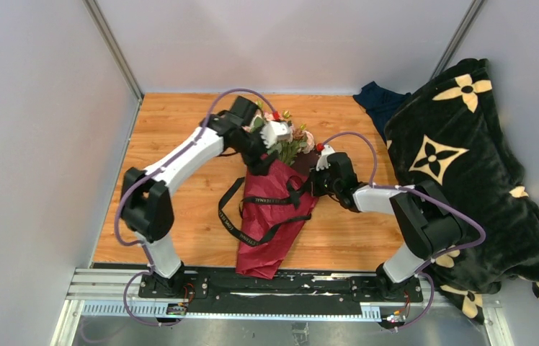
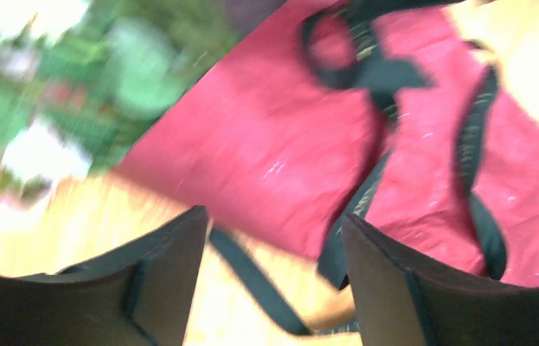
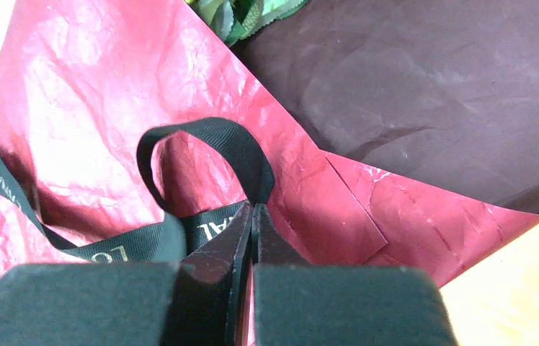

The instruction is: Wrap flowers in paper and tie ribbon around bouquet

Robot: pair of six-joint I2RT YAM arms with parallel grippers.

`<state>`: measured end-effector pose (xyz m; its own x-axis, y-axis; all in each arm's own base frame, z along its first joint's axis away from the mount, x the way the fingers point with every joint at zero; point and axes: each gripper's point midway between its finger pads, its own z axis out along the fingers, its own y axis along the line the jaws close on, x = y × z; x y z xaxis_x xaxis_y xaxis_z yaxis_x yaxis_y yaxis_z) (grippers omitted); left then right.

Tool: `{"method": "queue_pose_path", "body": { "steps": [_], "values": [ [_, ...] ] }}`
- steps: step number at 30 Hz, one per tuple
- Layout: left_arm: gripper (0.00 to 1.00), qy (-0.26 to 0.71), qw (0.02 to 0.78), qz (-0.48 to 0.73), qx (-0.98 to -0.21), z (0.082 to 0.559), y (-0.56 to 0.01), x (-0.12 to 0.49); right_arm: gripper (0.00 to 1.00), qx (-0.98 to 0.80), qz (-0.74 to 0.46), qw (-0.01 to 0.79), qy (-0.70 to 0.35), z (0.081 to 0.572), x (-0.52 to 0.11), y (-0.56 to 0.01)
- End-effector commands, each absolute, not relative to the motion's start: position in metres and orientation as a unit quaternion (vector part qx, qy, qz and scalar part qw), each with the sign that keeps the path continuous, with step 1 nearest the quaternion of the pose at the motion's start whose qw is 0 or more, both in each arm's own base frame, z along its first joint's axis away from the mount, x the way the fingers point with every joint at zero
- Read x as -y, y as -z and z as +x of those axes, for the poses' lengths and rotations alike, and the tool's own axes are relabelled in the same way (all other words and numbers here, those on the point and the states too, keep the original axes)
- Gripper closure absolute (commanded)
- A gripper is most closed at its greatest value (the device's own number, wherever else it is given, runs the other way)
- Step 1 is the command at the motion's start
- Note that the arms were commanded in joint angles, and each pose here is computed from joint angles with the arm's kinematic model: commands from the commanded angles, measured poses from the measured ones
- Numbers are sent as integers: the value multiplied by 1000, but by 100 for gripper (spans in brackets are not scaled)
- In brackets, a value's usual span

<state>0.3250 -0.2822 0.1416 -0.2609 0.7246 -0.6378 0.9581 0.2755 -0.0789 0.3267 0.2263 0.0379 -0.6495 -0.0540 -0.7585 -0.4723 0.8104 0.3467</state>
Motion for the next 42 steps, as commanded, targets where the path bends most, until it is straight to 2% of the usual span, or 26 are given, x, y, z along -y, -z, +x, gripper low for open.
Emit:
{"method": "queue_pose_path", "body": {
  "steps": [1, 4, 9, 12, 14, 15, 17, 18, 19, 22, 29, 34, 37, 38, 41, 42],
  "values": [
    [31, 90, 198, 462, -860, 335, -106, 174, 100, -864, -147, 402, -265, 325, -220, -50],
    [33, 36, 171, 425, -888, 326, -72, 132, 100, -863, -156, 403, -263, 324, -221, -55],
    [18, 32, 123, 415, -901, 306, -34, 116, 100, -863, -168, 402, -256, 323, -223, -57],
    [21, 35, 84, 420, -903, 294, -12, 111, 100, -863, -169, 402, -256, 323, -223, -61],
    [32, 48, 56, 427, -901, 281, 1, 111, 100, -861, -169, 404, -257, 323, -223, -64],
    [43, 55, 43, 429, -901, 275, 4, 110, 100, -861, -170, 405, -256, 322, -223, -65],
    [72, 65, 22, 438, -896, 264, 8, 108, 100, -861, -172, 407, -253, 322, -221, -67],
    [91, 68, 16, 443, -894, 260, 8, 107, 100, -862, -172, 406, -251, 321, -220, -67],
    [100, 69, 15, 447, -892, 259, 6, 107, 100, -862, -172, 406, -252, 320, -220, -68],
    [100, 79, 61, 460, -883, 277, -21, 118, 100, -862, -175, 401, -257, 313, -220, -66],
    [100, 112, 324, 475, -810, 371, -196, 194, 100, -869, -174, 390, -251, 302, -213, -62],
    [100, 118, 360, 479, -791, 411, -221, 233, 100, -867, -172, 394, -251, 300, -211, -68],
    [100, 91, 326, 479, -810, 417, -211, 223, 100, -866, -171, 398, -248, 300, -209, -74],
    [92, 75, 302, 475, -823, 411, -203, 210, 100, -865, -170, 402, -249, 300, -209, -77],
    [39, 64, 228, 443, -865, 371, -159, 164, 100, -860, -171, 406, -258, 300, -212, -81],
    [18, 56, 206, 442, -871, 356, -144, 151, 100, -860, -172, 405, -261, 300, -213, -81]
  ]
}}
